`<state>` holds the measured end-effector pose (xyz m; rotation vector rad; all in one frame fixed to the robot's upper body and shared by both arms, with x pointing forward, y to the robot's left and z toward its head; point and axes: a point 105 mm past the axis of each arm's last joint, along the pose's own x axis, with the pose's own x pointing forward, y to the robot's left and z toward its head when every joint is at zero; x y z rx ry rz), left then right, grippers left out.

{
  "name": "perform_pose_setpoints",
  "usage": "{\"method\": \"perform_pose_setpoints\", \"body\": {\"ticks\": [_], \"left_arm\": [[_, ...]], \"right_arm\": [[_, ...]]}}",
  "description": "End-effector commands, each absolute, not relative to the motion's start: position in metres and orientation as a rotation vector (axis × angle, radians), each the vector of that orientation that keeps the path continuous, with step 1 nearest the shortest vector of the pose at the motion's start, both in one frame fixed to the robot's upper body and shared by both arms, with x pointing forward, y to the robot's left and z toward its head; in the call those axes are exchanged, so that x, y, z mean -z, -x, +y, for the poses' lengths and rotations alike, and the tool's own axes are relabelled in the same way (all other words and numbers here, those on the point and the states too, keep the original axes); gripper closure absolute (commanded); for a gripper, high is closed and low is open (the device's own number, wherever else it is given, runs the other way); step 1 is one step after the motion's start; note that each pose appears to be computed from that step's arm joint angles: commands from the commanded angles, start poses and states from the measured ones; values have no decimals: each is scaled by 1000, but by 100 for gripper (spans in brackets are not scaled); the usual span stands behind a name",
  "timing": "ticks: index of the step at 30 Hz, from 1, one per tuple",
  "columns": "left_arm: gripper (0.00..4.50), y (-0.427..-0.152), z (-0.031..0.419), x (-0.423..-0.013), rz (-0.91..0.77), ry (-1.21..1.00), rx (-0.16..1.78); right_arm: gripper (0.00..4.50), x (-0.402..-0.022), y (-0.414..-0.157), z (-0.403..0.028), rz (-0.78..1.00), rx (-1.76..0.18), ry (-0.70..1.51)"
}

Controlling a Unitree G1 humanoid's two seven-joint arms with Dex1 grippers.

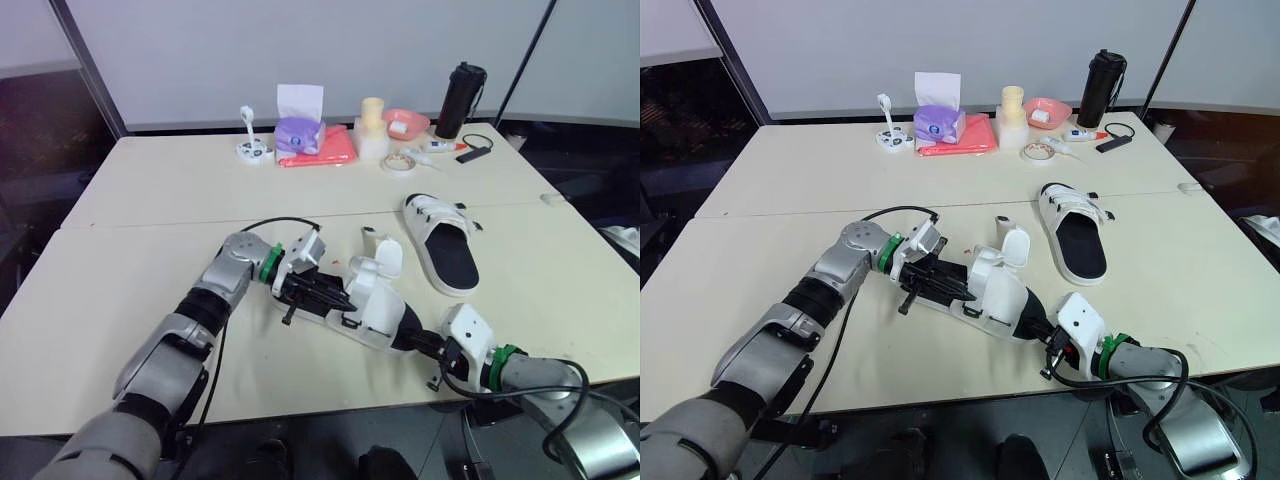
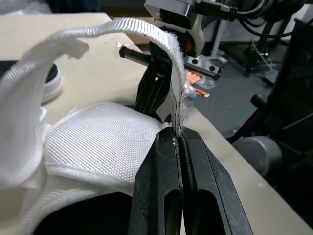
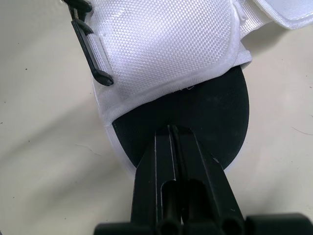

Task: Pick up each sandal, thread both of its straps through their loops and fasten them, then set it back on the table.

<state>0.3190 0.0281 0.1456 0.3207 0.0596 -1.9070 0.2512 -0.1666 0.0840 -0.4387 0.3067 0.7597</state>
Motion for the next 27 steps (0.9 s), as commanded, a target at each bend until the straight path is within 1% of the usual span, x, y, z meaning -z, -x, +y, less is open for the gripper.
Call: {"method": "perform_pose_setpoints", "body": {"ticks": [1, 6, 12, 15, 17, 20, 21, 22, 23, 27], "left_arm": [[448, -317, 29, -148, 48, -350, 1920], [448, -314, 38, -130, 146, -385, 1919], [448, -314, 44, -119, 183, -424, 1908], [366, -316, 46, -121, 180, -409, 1892], [261, -318, 46, -127, 165, -377, 1881], [120, -321, 45, -137, 136, -323, 1858], [59, -321, 46, -141, 130, -306, 1850], [17, -322, 47, -143, 127, -294, 1844], [4, -322, 49, -145, 126, -282, 1835], [4, -319, 57, -147, 141, -249, 1812]], "right_arm": [[450, -70, -245, -165, 367, -774, 425], [450, -70, -246, -165, 366, -773, 426], [450, -70, -246, -165, 365, -774, 429], [450, -70, -247, -165, 364, -775, 431], [450, -70, -247, -165, 364, -777, 432], [450, -69, -247, -164, 364, -780, 433], [450, -69, -247, -164, 364, -781, 433], [450, -69, -247, -164, 364, -782, 433], [450, -69, -247, -164, 363, -782, 433], [450, -69, -247, -163, 363, -784, 433]]}}
